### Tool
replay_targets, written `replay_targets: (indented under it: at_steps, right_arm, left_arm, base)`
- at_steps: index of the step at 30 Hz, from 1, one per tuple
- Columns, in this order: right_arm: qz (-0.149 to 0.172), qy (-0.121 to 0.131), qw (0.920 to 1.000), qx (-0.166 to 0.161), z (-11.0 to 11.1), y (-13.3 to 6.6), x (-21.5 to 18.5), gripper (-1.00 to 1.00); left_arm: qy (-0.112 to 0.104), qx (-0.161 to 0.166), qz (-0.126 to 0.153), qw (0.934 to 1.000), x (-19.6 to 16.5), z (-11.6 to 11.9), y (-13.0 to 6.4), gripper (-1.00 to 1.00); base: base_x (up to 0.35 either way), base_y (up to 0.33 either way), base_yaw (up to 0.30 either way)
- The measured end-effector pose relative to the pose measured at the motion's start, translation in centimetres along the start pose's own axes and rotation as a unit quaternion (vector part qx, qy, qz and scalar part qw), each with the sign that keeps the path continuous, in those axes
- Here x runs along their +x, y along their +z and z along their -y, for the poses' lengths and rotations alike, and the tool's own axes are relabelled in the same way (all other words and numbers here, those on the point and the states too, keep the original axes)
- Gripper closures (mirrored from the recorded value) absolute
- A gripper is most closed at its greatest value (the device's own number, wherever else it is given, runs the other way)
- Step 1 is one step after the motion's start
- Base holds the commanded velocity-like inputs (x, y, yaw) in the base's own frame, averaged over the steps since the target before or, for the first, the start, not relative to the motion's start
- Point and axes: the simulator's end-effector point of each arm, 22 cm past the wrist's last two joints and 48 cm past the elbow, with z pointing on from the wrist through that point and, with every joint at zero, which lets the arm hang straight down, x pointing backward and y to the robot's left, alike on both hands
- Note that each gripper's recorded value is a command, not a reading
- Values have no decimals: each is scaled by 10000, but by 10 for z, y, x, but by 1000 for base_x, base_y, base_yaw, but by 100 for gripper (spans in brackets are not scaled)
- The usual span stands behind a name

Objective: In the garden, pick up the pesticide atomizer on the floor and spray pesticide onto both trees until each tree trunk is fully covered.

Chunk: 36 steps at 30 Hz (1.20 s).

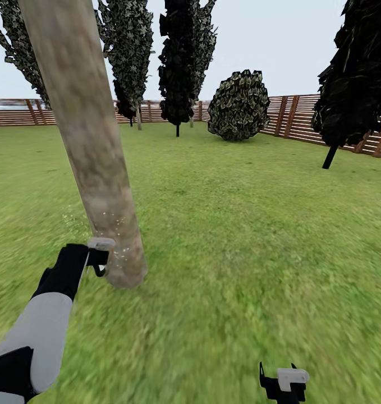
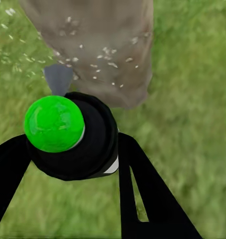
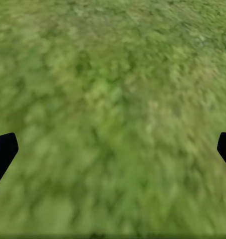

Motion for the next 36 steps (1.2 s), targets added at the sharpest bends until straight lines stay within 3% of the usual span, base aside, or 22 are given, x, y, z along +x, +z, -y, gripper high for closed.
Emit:
replay_targets:
  at_steps: [3,9,13,15,18,23,26,28,32,34,36]
  right_arm:
    - [-1,1,10000,2,0,0,0,-100]
    - [0,2,10000,3,0,0,0,-100]
    - [0,1,10000,1,0,0,0,-100]
    - [0,0,10000,0,0,0,0,-100]
    - [0,1,10000,1,0,0,0,-100]
    - [-1,1,10000,2,0,0,0,-100]
    - [-1,1,10000,3,0,0,0,-100]
    - [-1,1,10000,2,0,0,0,-100]
    - [1,-2,10000,-2,0,0,0,-100]
    - [1,-2,10000,-2,0,0,0,-100]
    - [0,-1,10000,-1,0,0,0,-100]
  left_arm:
    - [-132,45,-6,9999,3,-6,0,100]
    - [-196,350,50,9992,-13,34,-4,100]
    - [-304,101,-86,9994,-17,8,-15,100]
    - [-303,-306,-76,9990,-15,-41,-22,100]
    - [-329,-534,-80,9980,-12,-74,-27,100]
    - [-306,-498,-50,9983,-15,-69,-27,100]
    - [-221,-254,-22,9994,-22,-32,-24,100]
    - [-179,-295,-33,9994,-21,-33,-24,100]
    - [-178,-716,-126,9972,-9,-92,-28,100]
    - [-195,-816,-155,9964,-5,-108,-31,100]
    - [-200,-793,-189,9965,-1,-108,-29,100]
  base:
    - [0,0,0]
    - [0,0,0]
    - [0,0,0]
    - [0,0,0]
    - [0,0,0]
    - [0,0,0]
    - [0,0,0]
    - [0,0,0]
    - [0,0,0]
    - [0,0,0]
    - [21,0,0]
